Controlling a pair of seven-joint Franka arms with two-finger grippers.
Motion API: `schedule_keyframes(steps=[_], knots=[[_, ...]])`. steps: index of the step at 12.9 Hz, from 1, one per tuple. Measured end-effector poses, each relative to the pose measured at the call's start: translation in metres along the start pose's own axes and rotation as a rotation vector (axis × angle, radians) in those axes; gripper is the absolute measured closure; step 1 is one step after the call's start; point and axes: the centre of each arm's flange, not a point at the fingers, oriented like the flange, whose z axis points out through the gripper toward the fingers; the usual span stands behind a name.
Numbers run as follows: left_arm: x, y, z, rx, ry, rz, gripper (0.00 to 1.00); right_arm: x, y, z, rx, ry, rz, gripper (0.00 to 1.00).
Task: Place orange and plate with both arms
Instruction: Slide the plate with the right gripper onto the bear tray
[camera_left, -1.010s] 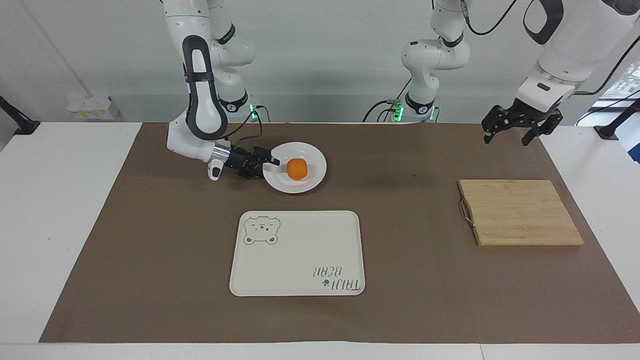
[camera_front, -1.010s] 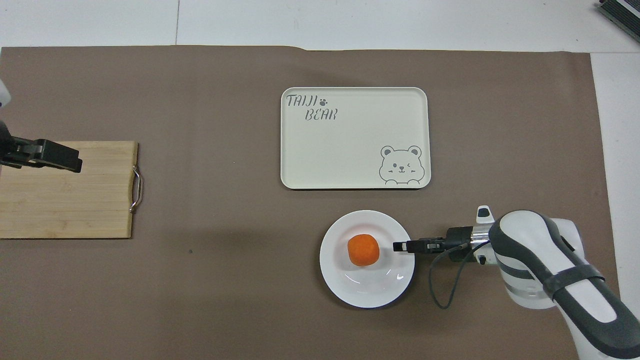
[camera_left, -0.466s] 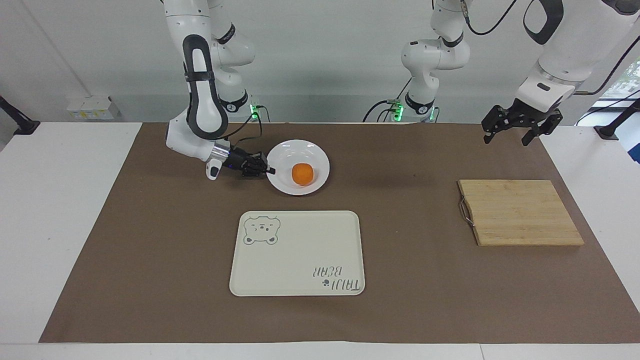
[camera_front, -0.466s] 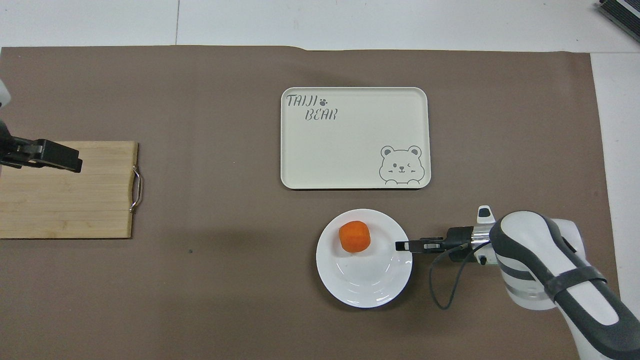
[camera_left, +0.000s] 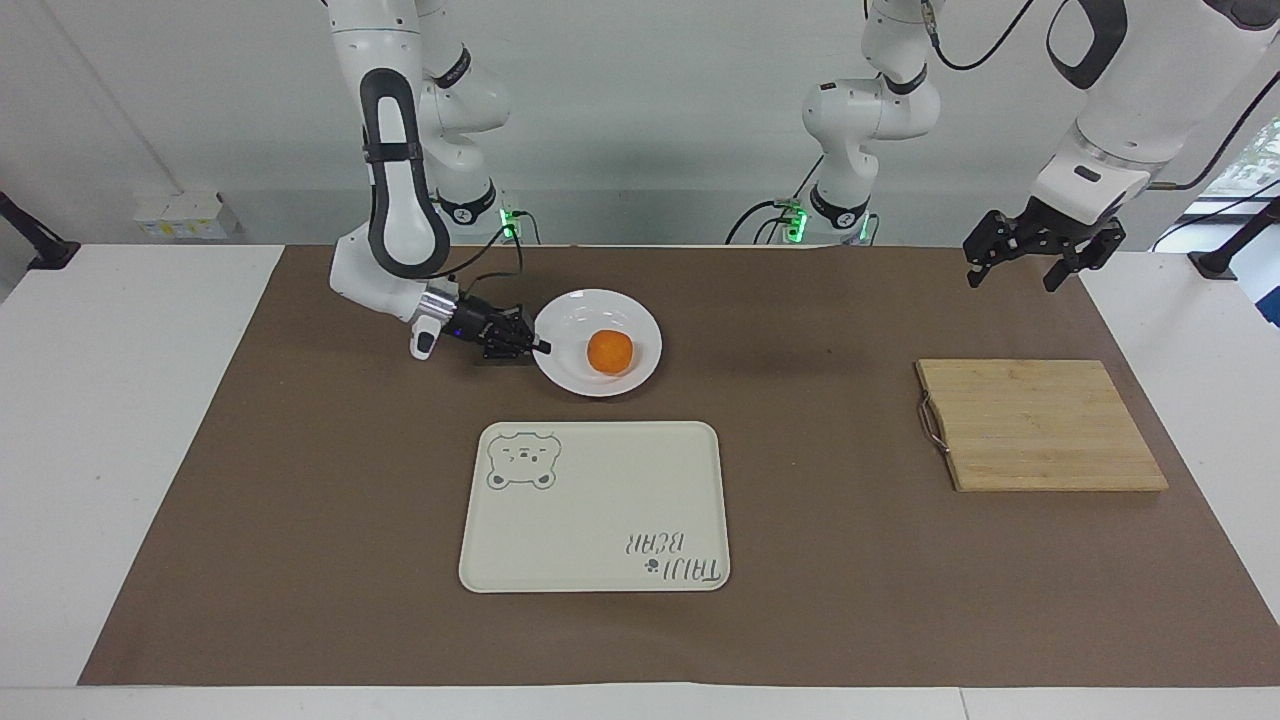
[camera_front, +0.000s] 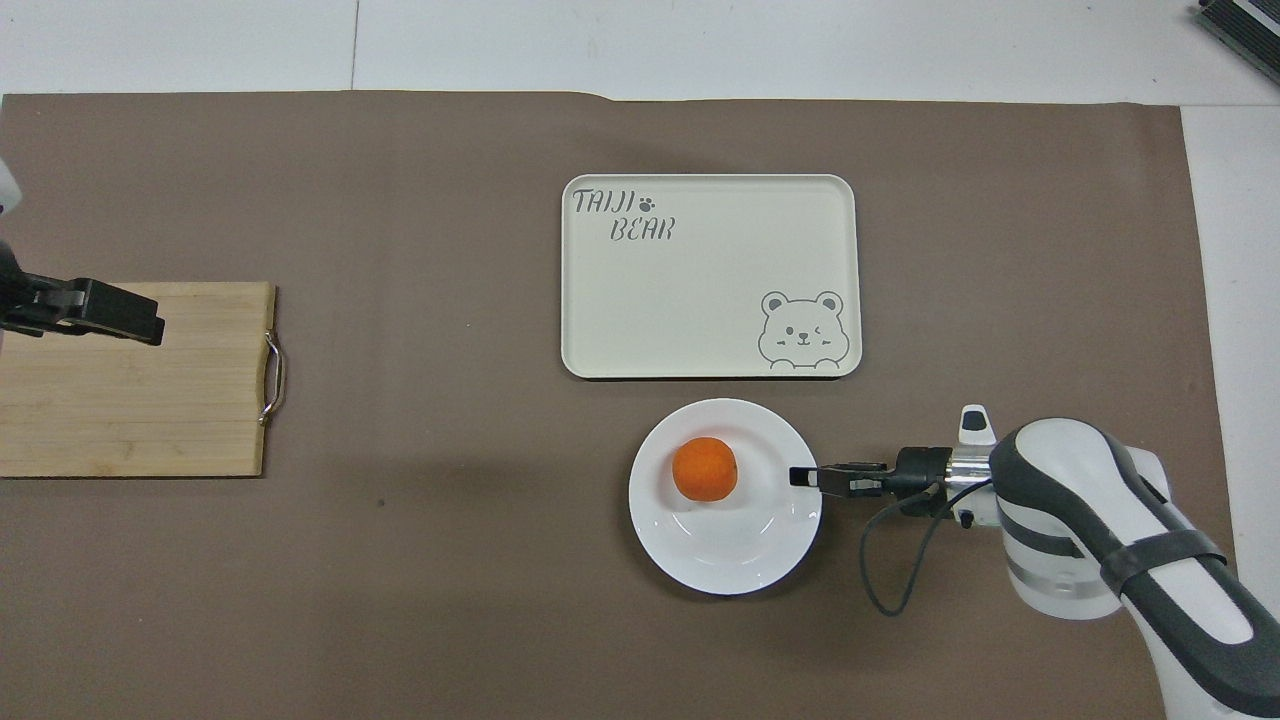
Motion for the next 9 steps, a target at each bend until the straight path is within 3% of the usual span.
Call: schedule_keyframes(steps=[3, 9], knots=[[0.000, 0.000, 0.000, 0.000, 0.000, 0.000, 0.00, 0.011, -0.008, -0.002, 0.035, 0.057, 0.014, 0.95], [0.000, 0.000, 0.000, 0.000, 0.000, 0.000, 0.00, 0.060, -0.020, -0.005, 0.051, 0.101, 0.040, 0.95]])
